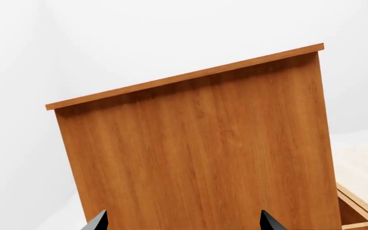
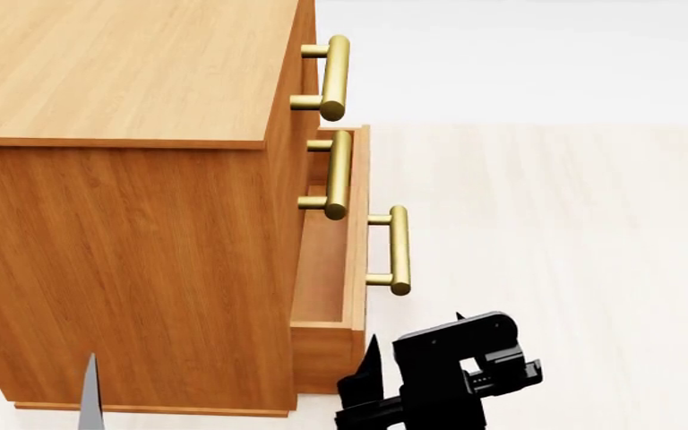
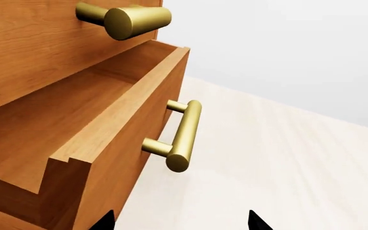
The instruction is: Close the bottom drawer of the cabinet.
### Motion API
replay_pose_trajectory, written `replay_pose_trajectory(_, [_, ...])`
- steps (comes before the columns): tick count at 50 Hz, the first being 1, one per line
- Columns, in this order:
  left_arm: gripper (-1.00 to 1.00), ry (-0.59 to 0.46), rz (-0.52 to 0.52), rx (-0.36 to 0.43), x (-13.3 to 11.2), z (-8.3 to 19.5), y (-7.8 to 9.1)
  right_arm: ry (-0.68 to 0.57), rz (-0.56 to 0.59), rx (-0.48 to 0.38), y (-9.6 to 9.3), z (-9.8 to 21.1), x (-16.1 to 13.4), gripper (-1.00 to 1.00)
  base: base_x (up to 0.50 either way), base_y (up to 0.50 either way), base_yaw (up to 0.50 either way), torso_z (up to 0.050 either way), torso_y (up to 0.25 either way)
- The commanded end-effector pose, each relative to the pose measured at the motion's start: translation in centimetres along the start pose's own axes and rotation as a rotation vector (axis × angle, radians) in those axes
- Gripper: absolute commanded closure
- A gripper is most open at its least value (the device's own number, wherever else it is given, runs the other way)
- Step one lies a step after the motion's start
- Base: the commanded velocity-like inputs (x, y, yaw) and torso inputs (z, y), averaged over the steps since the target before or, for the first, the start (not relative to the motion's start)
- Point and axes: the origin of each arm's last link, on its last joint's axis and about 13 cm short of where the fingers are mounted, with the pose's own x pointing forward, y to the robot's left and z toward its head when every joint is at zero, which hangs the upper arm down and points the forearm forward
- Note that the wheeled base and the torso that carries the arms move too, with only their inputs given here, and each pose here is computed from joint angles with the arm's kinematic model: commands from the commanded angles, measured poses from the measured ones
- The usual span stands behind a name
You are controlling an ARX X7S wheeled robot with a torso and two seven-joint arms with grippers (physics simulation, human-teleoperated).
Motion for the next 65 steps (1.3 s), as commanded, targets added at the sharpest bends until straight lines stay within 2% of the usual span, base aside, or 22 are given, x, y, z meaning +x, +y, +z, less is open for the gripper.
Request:
replay_pose_trajectory(1, [-1.0,-0.004,-0.006,0.006,-0.1,0.0,-0.1,-0.012,0.022,0.033,1.0,1.2,0.5,-1.0,0.0,0.0,0.0,0.0,0.0])
replay_pose_trajectory(20, [-1.0,-0.008,-0.016,0.006,-0.2,0.1,-0.3,-0.033,0.081,0.034,3.0,2.3,0.3,-1.0,0.0,0.0,0.0,0.0,0.001])
replay_pose_trajectory(30, [-1.0,-0.008,-0.014,0.008,-0.3,0.1,-0.3,-0.067,0.192,0.003,4.0,3.4,-0.4,-1.0,0.0,0.0,0.0,0.0,0.001])
replay_pose_trajectory(40, [-1.0,-0.008,-0.016,0.007,-0.3,0.2,-0.4,-0.09,0.344,0.017,4.2,4.5,-1.5,-1.0,0.0,0.0,0.0,0.0,0.0])
replay_pose_trajectory(54, [-1.0,-0.005,-0.019,0.009,-0.4,0.1,-0.4,-0.077,0.385,0.044,3.3,5.1,-1.4,-1.0,0.0,0.0,0.0,0.0,0.001])
replay_pose_trajectory(58, [-1.0,-0.007,-0.018,0.01,-0.3,0.1,-0.4,-0.108,0.341,0.067,3.2,4.9,-1.3,-1.0,0.0,0.0,0.0,0.0,0.0])
replay_pose_trajectory(62, [-1.0,-0.009,-0.014,0.007,-0.3,0.1,-0.2,-0.139,0.222,0.063,2.7,4.4,-1.2,-1.0,0.0,0.0,0.0,0.0,0.002])
replay_pose_trajectory(64, [-1.0,-0.013,-0.008,0.009,-0.2,0.1,0.0,-0.188,0.115,0.053,2.1,4.5,-1.5,-1.0,0.0,0.0,0.0,0.0,0.0])
replay_pose_trajectory(65, [-1.0,-0.015,-0.003,0.008,-0.2,0.1,0.1,-0.21,0.106,0.057,1.9,4.5,-1.7,-1.0,0.0,0.0,0.0,0.0,0.0])
